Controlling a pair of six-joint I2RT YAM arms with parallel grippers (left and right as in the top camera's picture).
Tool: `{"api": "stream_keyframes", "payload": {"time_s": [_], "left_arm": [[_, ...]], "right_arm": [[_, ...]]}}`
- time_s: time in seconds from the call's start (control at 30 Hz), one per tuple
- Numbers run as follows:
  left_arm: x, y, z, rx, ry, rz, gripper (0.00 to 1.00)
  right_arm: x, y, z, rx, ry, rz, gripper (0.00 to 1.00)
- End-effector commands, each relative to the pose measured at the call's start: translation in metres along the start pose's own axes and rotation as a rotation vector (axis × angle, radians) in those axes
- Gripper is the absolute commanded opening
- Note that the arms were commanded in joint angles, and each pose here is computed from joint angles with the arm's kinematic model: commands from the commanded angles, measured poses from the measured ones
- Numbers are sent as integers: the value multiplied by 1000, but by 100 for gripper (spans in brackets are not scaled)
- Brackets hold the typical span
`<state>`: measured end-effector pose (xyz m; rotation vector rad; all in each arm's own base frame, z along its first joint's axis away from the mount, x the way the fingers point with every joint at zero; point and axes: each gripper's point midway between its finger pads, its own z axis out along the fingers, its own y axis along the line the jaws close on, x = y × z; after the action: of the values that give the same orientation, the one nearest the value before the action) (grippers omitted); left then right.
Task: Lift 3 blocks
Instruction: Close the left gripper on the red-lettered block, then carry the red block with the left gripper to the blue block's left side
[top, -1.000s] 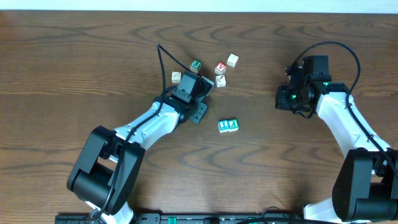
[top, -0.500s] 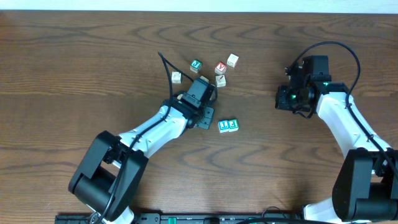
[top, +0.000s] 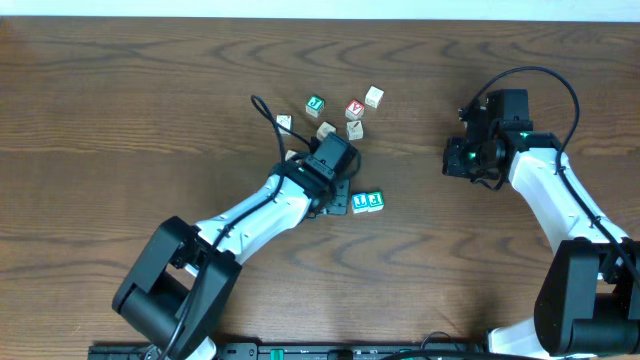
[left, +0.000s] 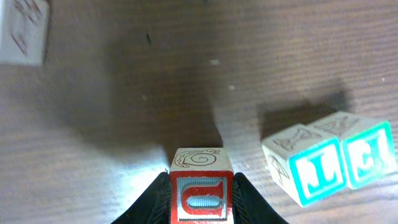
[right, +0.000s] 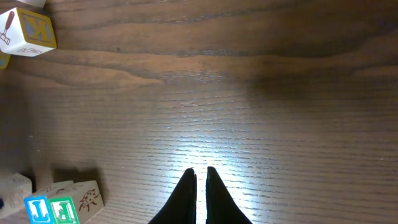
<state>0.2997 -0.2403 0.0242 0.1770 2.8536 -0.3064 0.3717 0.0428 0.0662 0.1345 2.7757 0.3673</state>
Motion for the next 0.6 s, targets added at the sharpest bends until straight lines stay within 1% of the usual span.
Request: {"api": "stream_keyframes", "payload": {"time_s": [0.0, 0.17, 0.57], "left_arm": [[36, -1, 15, -21, 109, -23, 24], [41, -9, 15, -18, 111, -48, 24], [34, -3, 16, -54, 72, -141, 24]], "right_arm": [[2, 4, 0, -11, 3, -22, 5], [2, 4, 0, -11, 3, -21, 5], [3, 4, 0, -11, 4, -21, 5]]}}
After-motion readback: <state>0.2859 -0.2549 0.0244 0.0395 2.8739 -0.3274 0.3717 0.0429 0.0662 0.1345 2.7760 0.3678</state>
